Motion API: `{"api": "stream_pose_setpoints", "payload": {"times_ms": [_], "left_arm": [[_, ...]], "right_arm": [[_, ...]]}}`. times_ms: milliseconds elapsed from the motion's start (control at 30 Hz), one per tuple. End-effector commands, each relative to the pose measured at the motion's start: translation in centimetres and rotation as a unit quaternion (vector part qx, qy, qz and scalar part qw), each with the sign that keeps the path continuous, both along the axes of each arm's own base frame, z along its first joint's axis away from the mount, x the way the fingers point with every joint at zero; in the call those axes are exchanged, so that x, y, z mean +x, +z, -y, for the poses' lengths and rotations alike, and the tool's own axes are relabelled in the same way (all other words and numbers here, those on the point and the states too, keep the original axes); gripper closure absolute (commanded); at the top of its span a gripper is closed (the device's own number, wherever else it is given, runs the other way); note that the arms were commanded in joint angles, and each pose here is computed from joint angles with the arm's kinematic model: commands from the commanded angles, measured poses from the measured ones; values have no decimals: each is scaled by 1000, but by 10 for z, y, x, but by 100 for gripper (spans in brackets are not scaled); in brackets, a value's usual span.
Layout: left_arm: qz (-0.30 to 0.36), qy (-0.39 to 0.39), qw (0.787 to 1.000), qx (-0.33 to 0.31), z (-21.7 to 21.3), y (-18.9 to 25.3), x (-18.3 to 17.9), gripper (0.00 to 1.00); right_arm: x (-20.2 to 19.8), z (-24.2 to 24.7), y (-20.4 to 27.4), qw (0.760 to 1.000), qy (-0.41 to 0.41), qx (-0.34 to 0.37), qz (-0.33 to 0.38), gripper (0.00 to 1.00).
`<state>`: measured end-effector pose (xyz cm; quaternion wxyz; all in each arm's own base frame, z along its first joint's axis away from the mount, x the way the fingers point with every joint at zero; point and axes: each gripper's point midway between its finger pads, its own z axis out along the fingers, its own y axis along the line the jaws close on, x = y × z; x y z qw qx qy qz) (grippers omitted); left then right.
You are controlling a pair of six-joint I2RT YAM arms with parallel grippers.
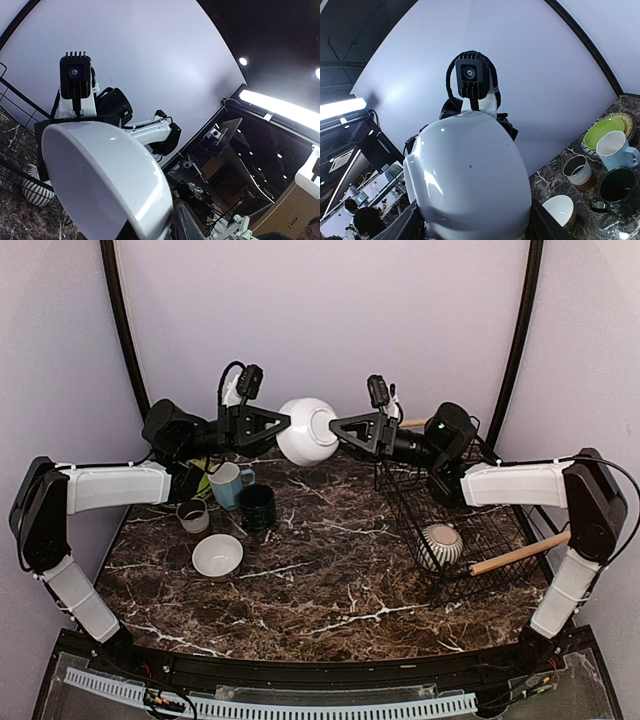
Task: Unload the mixed dishes from the dish rack
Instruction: Pass from the right arm to the left
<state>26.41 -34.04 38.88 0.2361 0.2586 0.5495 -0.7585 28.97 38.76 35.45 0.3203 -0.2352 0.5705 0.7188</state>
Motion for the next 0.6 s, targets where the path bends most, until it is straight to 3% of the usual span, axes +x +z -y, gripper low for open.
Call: {"api": "stream_pose_setpoints", "payload": {"times_ms": [0,100,233,500,567], "left_arm": [[36,-25,999,-21,-2,13,-23,85],[44,-34,998,-23,1,15,-30,97],[50,-36,998,-27,1,17,-36,99],[73,-28,997,-27,2,22,-47,99],[70,-21,997,-14,5,17,-42,99]], "right_arm": [[-1,-3,11,1000,7,17,21,68],[0,-4,9,1000,8,15,19,67],[-1,-3,7,1000,4,10,25,56],[7,10,-18,997,-67,-47,10,3],[13,16,-27,993,-88,-73,-4,1]]}}
